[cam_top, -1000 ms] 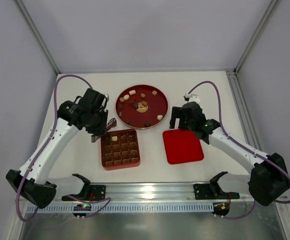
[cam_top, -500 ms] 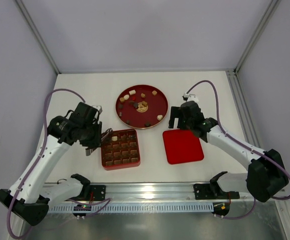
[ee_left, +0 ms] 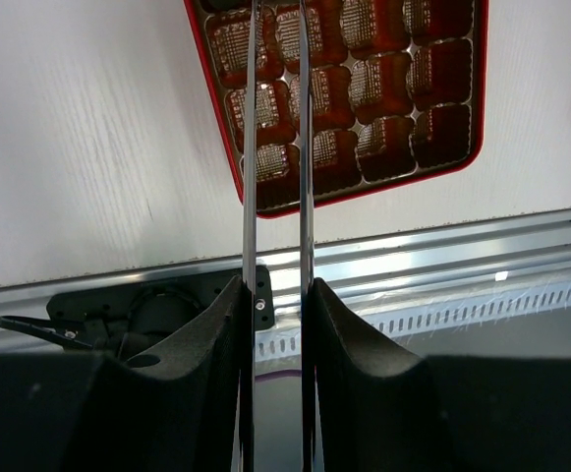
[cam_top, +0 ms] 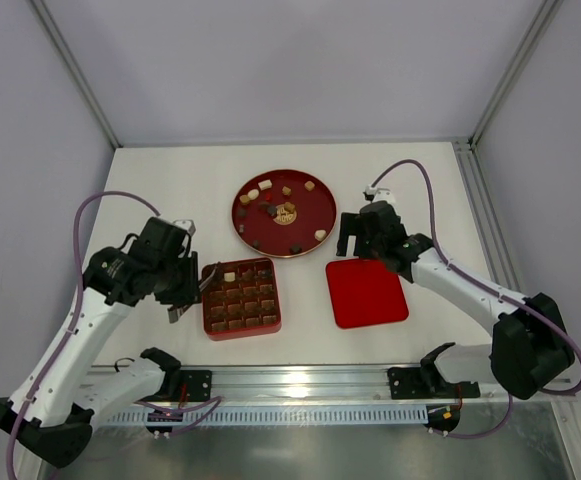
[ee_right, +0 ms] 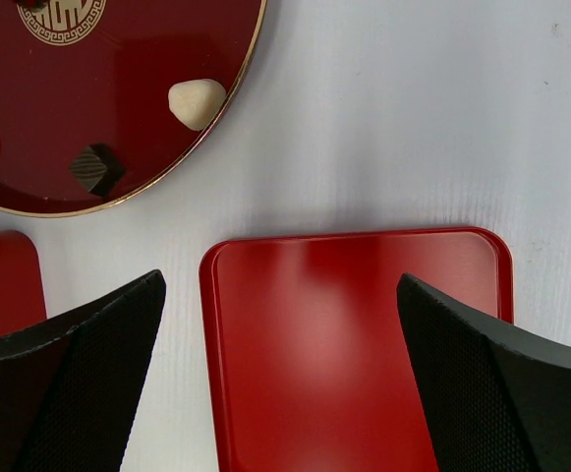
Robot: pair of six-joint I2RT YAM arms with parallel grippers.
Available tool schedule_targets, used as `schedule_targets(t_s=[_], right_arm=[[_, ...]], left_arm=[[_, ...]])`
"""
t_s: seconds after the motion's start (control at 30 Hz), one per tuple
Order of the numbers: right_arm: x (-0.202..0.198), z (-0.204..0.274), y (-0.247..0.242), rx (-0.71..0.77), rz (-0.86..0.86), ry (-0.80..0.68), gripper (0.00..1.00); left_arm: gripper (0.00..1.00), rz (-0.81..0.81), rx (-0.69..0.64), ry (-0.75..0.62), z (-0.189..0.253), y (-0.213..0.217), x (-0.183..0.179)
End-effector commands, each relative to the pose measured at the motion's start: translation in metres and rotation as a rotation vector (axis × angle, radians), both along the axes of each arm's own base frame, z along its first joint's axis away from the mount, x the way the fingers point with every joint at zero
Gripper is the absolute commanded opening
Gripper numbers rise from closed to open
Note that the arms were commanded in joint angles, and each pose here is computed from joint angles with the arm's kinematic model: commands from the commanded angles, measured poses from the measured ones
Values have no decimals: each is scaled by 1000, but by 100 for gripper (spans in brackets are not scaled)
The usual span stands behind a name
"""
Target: Pack the chocolate
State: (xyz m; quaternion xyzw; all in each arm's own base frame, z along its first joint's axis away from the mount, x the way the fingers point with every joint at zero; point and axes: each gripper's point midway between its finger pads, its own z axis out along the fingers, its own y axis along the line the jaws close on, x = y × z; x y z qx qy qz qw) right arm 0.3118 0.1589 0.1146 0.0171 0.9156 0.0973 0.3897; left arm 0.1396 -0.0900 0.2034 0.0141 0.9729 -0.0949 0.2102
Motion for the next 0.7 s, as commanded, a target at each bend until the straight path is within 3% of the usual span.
schedule_targets(t_s=[0.0,0.67], right_arm=[[15,20,10,43,1,-58,100],[18,15,14,47,11,-52,100]], left_arm=[[30,23,-15,35,-3,2,-12],[30,88,24,82,-18,22,-42]])
